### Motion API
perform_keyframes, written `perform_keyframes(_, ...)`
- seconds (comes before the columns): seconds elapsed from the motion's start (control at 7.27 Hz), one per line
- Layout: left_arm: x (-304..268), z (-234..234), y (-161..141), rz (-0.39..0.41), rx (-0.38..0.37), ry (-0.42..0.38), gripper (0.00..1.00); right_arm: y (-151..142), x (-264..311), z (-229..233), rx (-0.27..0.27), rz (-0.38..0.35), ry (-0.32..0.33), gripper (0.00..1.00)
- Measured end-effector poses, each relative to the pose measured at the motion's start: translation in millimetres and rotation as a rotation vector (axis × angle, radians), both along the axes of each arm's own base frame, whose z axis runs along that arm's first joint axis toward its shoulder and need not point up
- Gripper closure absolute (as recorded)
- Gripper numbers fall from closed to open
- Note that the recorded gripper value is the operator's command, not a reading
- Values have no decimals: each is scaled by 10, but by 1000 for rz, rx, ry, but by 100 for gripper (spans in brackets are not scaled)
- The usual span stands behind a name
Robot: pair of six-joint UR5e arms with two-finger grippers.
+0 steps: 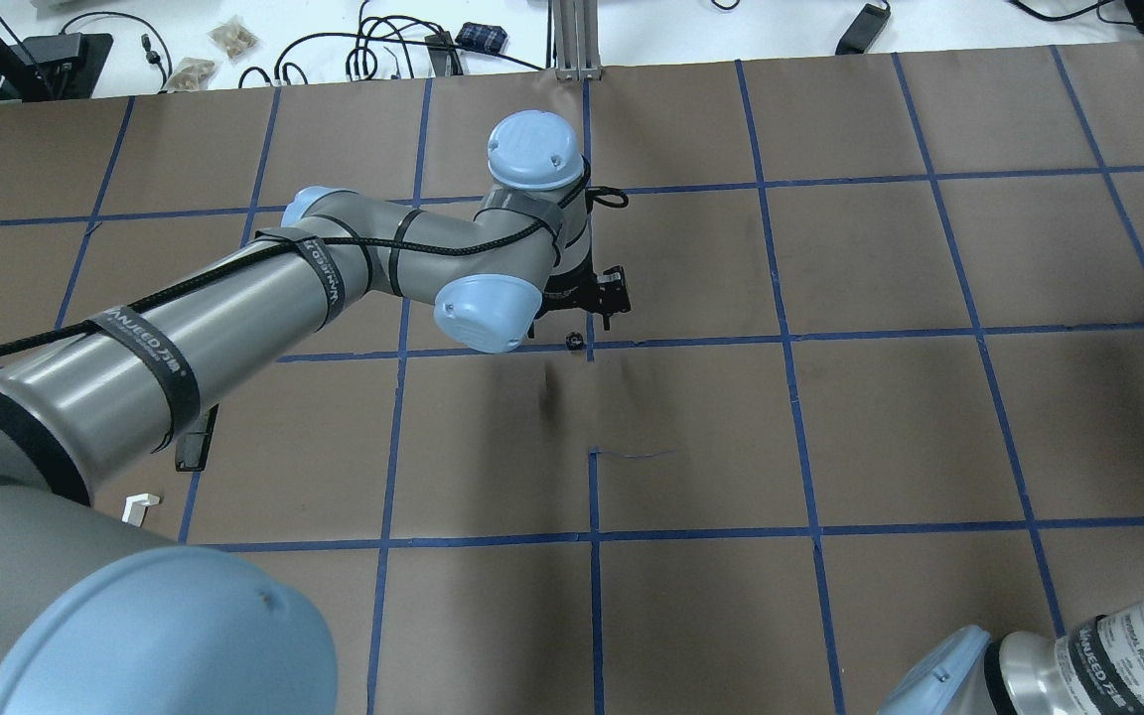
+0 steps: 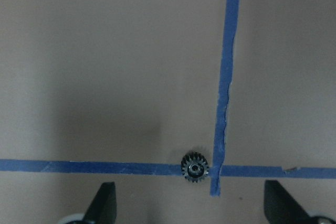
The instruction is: Place bearing gear from tray to pile
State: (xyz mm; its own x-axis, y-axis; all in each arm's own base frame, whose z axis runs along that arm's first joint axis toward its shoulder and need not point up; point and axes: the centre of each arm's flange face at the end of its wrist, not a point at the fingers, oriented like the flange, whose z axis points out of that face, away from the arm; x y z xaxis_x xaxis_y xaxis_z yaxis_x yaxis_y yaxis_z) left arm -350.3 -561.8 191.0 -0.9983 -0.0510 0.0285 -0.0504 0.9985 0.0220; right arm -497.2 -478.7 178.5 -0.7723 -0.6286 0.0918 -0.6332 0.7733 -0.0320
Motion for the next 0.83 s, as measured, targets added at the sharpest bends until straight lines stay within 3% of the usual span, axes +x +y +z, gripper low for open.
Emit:
perform_keyframes(0.14, -33, -75, 13, -1, 6, -4, 28, -1, -2, 1, -1, -3, 1, 95)
perform_keyframes(0.28, -53, -109, 27, -2, 10, -7, 40, 0, -1, 2, -1, -5, 1, 100)
perform_keyframes(0.55, -62, -138, 34, -9, 14, -9, 41, 1, 2, 45, -1, -9, 7, 100)
perform_keyframes(0.69, -64, -162, 34, -14, 16, -10, 59, -6, 30, 166, -4, -19, 18, 100)
perform_keyframes(0.83, -68, -179, 24, -18, 18, -11, 85, -37, 142, 417, -11, -38, 22, 100)
